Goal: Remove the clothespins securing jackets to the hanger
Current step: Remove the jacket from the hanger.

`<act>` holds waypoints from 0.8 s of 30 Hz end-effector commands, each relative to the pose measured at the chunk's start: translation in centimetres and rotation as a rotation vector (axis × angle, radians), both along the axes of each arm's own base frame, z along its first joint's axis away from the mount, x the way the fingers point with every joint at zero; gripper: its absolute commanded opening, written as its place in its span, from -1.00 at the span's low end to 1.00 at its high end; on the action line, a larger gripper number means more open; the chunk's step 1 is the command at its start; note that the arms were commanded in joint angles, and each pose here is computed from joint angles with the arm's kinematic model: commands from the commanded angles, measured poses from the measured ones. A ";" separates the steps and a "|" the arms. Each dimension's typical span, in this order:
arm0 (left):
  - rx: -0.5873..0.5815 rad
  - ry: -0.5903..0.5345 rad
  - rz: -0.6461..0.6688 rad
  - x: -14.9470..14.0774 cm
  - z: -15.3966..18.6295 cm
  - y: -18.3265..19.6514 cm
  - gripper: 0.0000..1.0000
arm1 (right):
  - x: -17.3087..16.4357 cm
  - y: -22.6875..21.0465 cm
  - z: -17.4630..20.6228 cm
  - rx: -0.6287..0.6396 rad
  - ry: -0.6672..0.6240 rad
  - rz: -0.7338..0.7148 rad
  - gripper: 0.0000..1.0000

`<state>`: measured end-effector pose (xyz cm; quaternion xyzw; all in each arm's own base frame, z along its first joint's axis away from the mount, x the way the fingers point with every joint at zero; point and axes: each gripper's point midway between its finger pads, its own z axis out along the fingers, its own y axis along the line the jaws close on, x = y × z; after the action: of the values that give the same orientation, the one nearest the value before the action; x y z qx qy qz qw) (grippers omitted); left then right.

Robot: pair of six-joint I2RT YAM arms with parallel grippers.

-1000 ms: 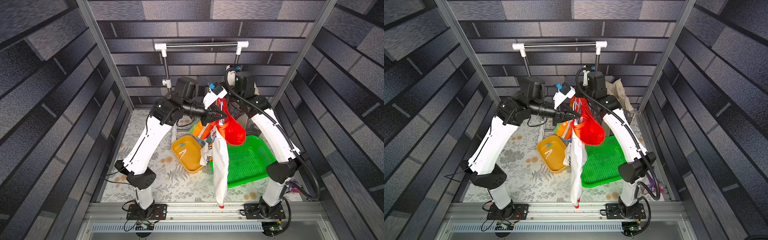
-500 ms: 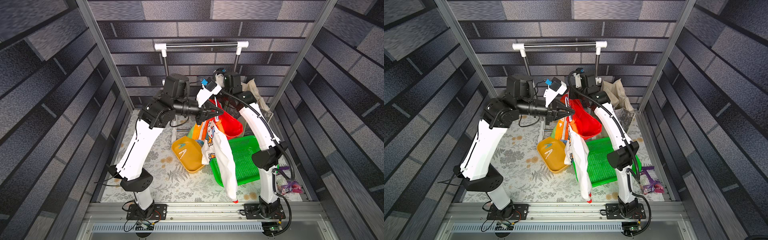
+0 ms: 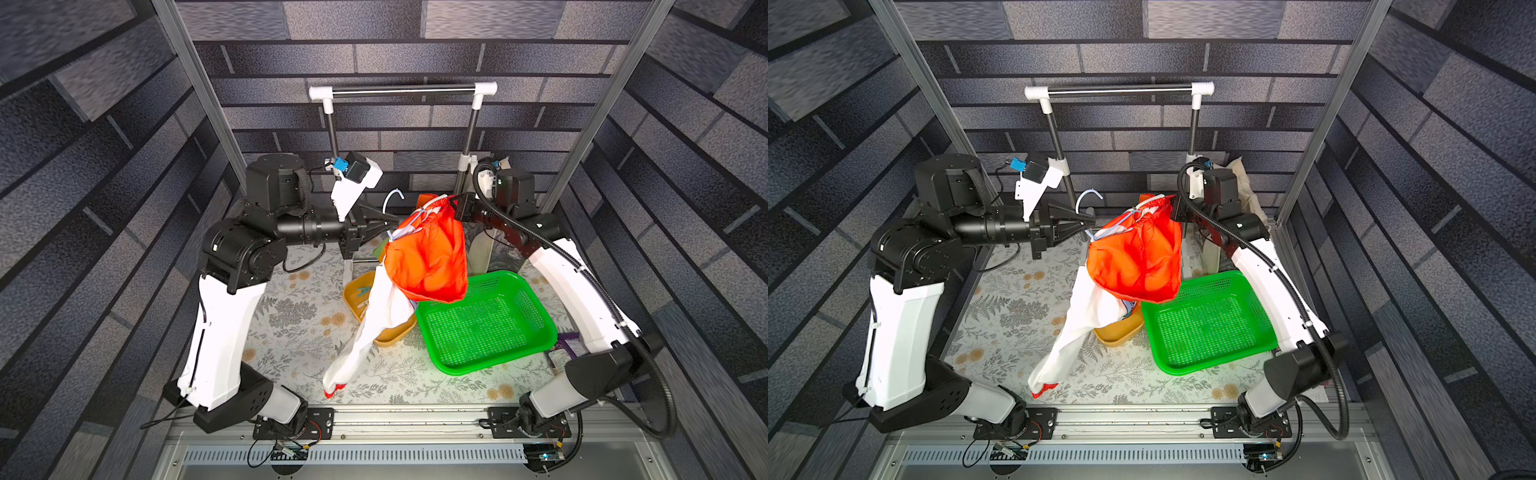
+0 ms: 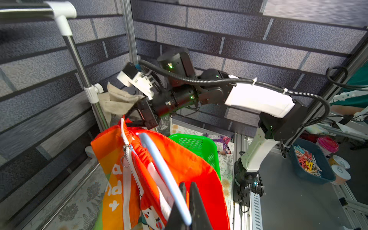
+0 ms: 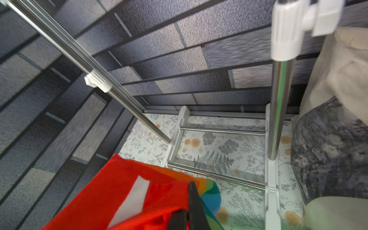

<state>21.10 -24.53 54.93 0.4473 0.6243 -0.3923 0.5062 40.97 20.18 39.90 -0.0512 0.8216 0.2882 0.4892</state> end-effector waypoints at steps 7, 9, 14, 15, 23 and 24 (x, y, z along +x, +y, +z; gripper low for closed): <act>-0.139 0.026 -0.294 1.9 2.1 -3.0 -1.00 | -10.4 -8.4 3.9 0.104 -0.070 -0.245 -1.00; -0.149 0.024 -0.398 0.9 2.7 -4.4 -1.00 | -13.0 -10.1 5.4 0.123 -0.105 -0.283 -1.00; -0.206 0.021 -0.631 -2.3 5.5 -4.9 -1.00 | -17.6 -13.4 8.8 0.111 -0.181 -0.353 -1.00; -0.206 0.023 -0.650 -2.8 5.7 -4.8 -1.00 | -18.4 -13.9 9.5 0.102 -0.197 -0.361 -1.00; -0.191 0.039 -0.728 -5.4 5.4 -4.3 -1.00 | -20.2 -18.4 10.4 -0.080 -0.211 -0.537 -0.99; -0.189 0.051 -0.729 -5.3 5.1 -4.3 -1.00 | -19.8 -18.8 10.0 -0.114 -0.200 -0.563 -0.99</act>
<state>19.21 -30.67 58.34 0.5552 0.4370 -0.6094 0.3598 20.03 3.86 52.52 0.0999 0.7306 0.1934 0.6472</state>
